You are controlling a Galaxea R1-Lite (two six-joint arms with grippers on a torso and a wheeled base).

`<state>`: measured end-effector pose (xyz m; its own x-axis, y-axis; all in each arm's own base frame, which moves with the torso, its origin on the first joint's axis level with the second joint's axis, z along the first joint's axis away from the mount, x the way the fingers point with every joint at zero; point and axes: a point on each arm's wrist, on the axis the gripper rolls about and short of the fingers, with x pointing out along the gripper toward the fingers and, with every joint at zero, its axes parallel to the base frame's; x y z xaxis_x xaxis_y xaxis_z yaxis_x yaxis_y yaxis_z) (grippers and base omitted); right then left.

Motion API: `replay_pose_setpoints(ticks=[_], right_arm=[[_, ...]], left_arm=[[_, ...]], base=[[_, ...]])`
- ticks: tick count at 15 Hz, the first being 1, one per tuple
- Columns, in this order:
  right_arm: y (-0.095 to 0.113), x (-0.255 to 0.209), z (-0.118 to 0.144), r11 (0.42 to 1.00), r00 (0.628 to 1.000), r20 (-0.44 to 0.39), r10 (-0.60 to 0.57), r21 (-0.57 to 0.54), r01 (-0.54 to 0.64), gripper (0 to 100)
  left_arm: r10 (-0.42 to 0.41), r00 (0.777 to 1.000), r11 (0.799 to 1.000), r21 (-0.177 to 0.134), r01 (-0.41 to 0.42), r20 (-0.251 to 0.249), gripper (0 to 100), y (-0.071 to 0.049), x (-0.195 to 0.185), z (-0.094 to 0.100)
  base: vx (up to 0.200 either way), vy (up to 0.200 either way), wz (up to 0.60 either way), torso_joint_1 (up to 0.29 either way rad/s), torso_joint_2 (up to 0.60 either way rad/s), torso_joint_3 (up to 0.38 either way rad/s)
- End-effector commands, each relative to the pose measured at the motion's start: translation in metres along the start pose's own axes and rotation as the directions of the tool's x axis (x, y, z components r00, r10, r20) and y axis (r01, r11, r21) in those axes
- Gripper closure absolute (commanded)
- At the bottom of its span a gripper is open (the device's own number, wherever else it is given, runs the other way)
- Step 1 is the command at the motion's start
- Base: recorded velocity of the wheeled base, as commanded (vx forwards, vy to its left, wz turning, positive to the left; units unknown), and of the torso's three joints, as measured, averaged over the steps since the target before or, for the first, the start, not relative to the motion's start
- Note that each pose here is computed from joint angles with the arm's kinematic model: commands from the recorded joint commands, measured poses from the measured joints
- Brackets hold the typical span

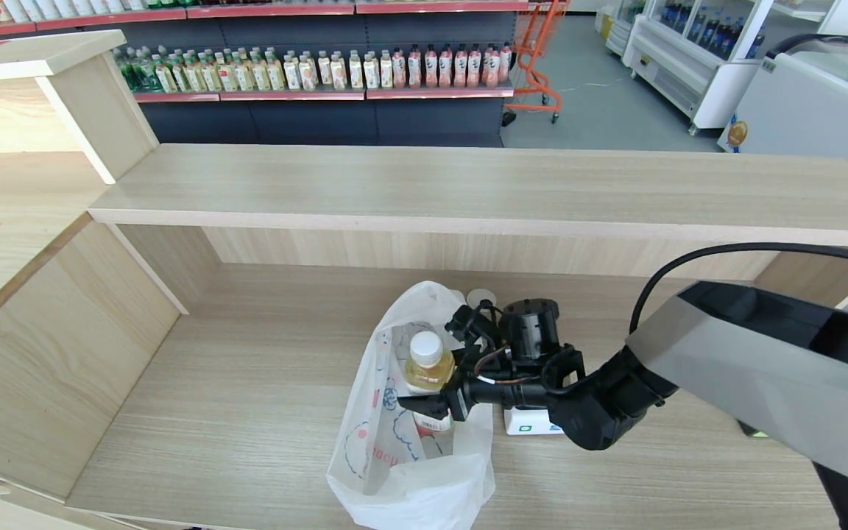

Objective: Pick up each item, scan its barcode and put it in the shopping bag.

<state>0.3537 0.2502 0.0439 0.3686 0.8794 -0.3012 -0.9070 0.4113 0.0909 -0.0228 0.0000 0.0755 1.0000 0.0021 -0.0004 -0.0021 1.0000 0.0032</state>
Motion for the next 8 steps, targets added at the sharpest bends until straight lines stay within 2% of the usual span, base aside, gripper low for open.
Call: replay_pose_setpoints(ticks=[1, 3, 4, 6, 8], right_arm=[[0.007, -0.013, 0.018, 0.991, 0.999, 0.033, 0.002, 0.131, -0.007, 0], [0.012, -0.026, 0.033, 0.959, 0.998, 0.061, -0.002, 0.281, -0.015, 0], [0.017, -0.039, 0.048, 0.912, 0.996, 0.089, -0.006, 0.409, -0.032, 0], [0.021, -0.056, 0.06, 0.855, 0.994, 0.111, -0.018, 0.518, -0.042, 0], [0.018, -0.074, 0.061, 0.812, 0.992, 0.112, -0.05, 0.583, -0.025, 0]], left_arm=[[-0.001, 1.0, 1.0, 0.0, 0.001, 0.0, 0, 0.0, 0.0, 0.0], [0.001, 1.0, 1.0, 0.0, -0.001, 0.0, 0, 0.0, 0.0, 0.0], [-0.001, 1.0, 1.0, 0.0, 0.001, 0.0, 0, 0.0, 0.0, 0.0], [-0.001, 1.0, 1.0, 0.0, 0.001, 0.0, 0, 0.0, 0.0, 0.0], [0.001, 1.0, 1.0, 0.0, -0.001, 0.0, 0, 0.0, 0.0, 0.0]], base=[[0.0, 0.0, 0.0, 0.0, 0.0, 0.0], [0.0, 0.0, 0.0, 0.0, 0.0, 0.0], [0.0, 0.0, 0.0, 0.0, 0.0, 0.0], [0.0, 0.0, 0.0, 0.0, 0.0, 0.0], [0.0, 0.0, 0.0, 0.0, 0.0, 0.0]])
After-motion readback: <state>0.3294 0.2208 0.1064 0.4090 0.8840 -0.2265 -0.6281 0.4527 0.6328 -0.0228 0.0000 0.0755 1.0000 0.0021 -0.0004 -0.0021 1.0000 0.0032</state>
